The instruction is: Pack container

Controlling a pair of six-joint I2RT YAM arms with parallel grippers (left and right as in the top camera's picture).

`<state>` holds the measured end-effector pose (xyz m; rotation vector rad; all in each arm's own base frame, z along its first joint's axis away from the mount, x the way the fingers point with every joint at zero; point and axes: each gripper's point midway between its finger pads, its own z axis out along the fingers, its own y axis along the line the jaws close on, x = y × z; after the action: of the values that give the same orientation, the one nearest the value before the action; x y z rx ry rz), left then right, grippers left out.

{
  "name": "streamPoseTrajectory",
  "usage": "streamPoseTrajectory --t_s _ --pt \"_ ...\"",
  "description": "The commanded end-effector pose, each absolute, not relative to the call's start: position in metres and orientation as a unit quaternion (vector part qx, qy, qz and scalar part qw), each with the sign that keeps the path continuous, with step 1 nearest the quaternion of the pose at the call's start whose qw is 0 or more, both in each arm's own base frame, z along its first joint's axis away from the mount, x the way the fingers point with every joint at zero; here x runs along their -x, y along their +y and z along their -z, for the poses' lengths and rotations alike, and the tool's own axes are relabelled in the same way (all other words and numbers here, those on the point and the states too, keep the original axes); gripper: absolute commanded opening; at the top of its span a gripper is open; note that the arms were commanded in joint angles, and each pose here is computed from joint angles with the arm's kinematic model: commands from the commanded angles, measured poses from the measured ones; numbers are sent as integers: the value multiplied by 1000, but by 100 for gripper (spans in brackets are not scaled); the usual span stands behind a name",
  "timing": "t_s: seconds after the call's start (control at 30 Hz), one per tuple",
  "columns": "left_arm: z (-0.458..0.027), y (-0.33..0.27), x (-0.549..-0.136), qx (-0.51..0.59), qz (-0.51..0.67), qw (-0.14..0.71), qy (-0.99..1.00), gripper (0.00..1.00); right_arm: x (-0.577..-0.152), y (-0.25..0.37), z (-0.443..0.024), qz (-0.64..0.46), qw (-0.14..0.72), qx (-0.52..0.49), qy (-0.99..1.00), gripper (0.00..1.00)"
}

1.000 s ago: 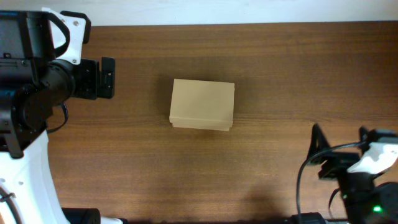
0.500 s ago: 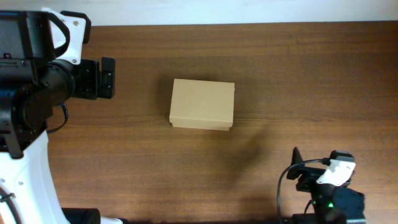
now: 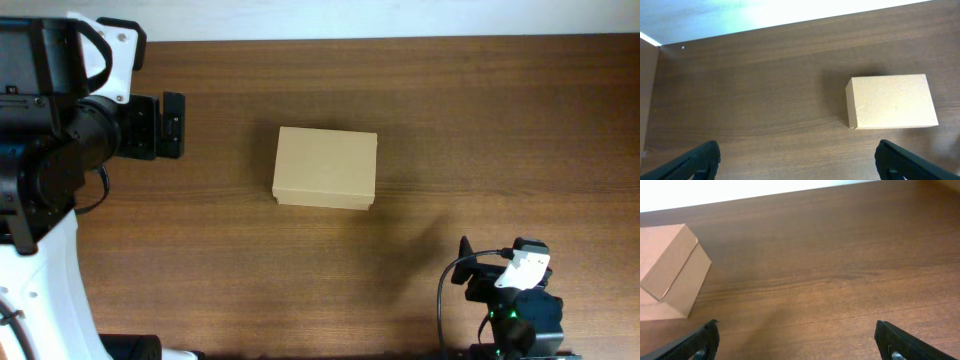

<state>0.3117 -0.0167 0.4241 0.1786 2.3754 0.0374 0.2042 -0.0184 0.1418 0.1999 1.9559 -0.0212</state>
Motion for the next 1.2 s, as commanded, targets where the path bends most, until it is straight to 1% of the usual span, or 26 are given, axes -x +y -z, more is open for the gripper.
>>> streamPoseTrajectory --t_s 0.0,0.1,0.3,1.17 --pt "-426 -14 -312 -69 -19 373 925 99 -208 -27 -136 26 562 -102 820 99" --pt "-426 -14 -312 -69 -19 373 925 100 -214 -27 -133 25 571 -102 814 99" --pt "-426 -14 -312 -69 -19 373 925 99 -214 -30 -114 33 555 -105 824 99" --pt "-426 -14 -312 -69 -19 373 925 100 -216 -29 -117 32 560 -105 821 99"
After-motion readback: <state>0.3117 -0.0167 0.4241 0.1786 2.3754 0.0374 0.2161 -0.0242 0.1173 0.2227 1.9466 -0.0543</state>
